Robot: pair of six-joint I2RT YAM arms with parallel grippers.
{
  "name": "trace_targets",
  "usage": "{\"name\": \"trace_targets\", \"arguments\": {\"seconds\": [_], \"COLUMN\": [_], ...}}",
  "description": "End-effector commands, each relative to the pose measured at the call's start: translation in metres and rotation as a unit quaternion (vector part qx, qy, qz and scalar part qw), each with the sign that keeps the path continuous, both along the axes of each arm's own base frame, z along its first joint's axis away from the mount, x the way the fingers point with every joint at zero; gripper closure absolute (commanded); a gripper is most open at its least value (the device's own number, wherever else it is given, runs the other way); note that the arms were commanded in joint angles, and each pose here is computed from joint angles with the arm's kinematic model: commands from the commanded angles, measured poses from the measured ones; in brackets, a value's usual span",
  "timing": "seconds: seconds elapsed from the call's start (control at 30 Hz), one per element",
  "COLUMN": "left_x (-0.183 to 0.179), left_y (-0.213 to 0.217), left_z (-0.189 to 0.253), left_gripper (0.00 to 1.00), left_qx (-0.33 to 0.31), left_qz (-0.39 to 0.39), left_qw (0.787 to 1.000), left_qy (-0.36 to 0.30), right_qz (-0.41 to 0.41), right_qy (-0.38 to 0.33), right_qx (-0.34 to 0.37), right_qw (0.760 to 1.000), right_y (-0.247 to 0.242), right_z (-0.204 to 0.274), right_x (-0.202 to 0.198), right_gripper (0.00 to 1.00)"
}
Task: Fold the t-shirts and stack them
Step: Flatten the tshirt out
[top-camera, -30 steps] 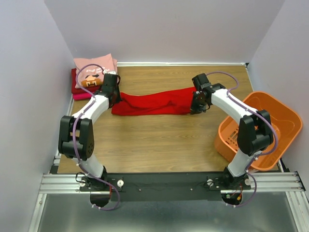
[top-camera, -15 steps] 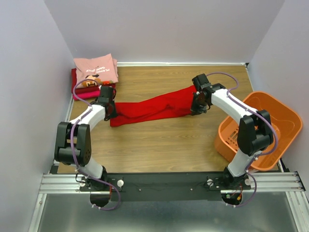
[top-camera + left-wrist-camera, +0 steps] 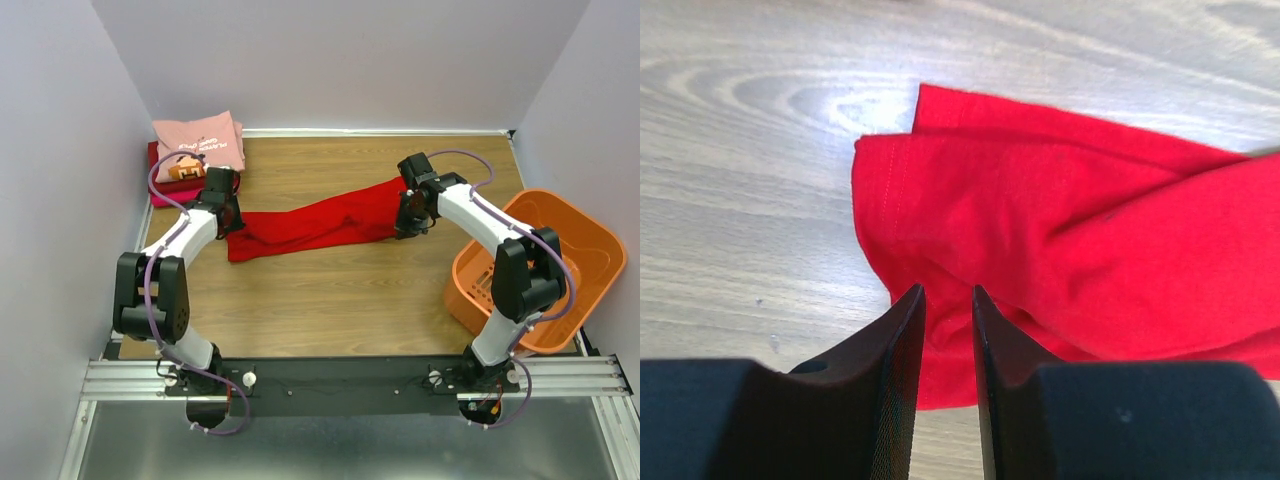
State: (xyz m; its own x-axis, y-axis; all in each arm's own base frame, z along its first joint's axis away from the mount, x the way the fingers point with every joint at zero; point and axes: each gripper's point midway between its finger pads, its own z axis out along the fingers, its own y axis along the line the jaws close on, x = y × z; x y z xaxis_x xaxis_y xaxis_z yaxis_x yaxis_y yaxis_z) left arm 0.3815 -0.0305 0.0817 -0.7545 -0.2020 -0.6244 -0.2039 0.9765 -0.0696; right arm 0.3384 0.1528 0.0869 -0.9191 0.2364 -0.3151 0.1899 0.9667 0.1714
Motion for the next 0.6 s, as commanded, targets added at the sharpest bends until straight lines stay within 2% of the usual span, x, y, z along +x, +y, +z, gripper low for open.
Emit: {"name": "trace_targets", "arguments": {"seconds": [0.0, 0.57], "left_x": [-0.006, -0.027], "left_y": [0.000, 0.004], "left_z": [-0.009, -0.039], "left_gripper": [0.67, 0.67], "left_qx": [-0.005, -0.002], "left_qz": [0.005, 0.017], "left_qw": [1.000, 0.999], "left_qy": [0.015, 0.046], "right_qz": [0.001, 0.002], "right_qy": [0.002, 0.004], "right_qx": [-0.008, -0.002], "right_qw": [1.000, 1.000], "right_y": [-0.003, -0.001], "right_z": [0.002, 0.002], "right_x": [-0.008, -0.007], "right_gripper": [0.99, 1.00]}}
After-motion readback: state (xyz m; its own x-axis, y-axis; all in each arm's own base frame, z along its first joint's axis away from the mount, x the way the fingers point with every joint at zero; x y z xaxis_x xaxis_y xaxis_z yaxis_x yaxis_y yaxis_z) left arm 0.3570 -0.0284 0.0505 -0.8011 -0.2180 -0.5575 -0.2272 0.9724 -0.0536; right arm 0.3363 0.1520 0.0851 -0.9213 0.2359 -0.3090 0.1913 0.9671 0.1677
